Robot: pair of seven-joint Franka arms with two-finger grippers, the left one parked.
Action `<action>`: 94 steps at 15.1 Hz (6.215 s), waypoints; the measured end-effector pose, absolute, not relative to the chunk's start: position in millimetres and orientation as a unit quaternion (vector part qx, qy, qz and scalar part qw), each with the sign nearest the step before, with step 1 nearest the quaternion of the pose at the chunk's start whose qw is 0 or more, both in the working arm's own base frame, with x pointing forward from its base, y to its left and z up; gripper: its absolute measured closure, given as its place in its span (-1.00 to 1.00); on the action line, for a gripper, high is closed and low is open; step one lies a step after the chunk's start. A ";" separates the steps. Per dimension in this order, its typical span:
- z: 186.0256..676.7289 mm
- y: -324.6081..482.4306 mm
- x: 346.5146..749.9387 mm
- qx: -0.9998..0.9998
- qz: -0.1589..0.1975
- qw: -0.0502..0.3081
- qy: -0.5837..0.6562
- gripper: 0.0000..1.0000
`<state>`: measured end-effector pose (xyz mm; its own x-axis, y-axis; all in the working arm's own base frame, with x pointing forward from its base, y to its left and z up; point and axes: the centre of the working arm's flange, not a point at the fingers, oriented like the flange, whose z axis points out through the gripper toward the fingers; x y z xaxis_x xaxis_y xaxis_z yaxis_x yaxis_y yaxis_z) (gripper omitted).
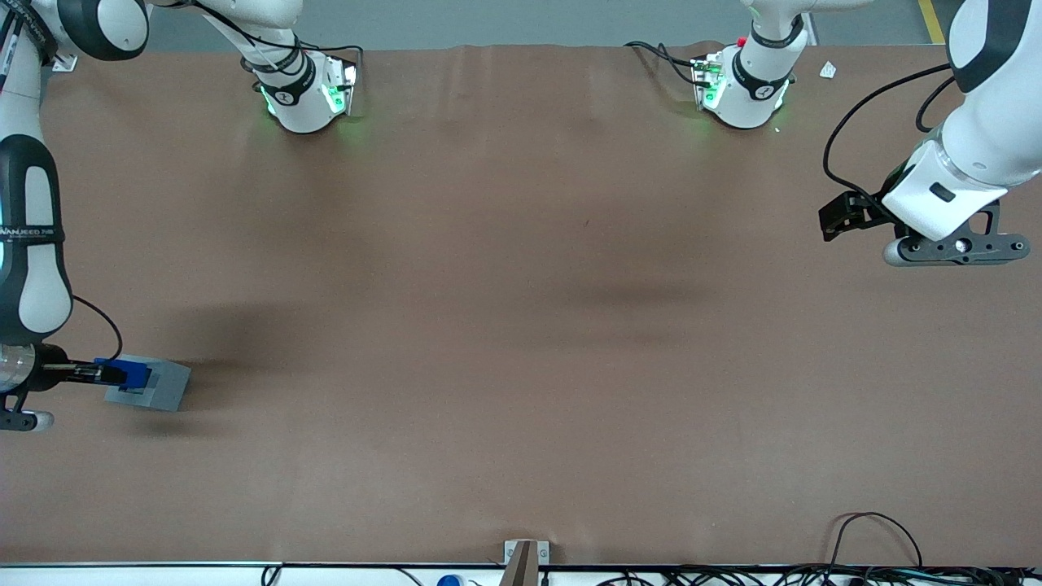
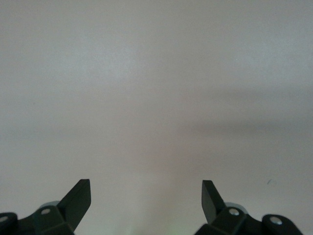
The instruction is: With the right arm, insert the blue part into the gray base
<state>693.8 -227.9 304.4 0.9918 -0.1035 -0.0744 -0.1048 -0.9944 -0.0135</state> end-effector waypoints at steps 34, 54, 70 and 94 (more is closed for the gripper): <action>289.2 -221.0 695.2 -0.997 0.013 0.015 0.071 -0.02; 283.2 -222.8 692.3 -0.997 0.017 0.016 0.073 -1.00; 352.4 -228.3 673.2 -0.996 0.048 0.021 0.078 -1.00; 656.8 -60.6 552.7 -0.998 0.052 0.002 -0.031 -1.00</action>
<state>552.7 -60.6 656.8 0.9927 0.0623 -0.1029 0.0619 -0.9981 -0.0076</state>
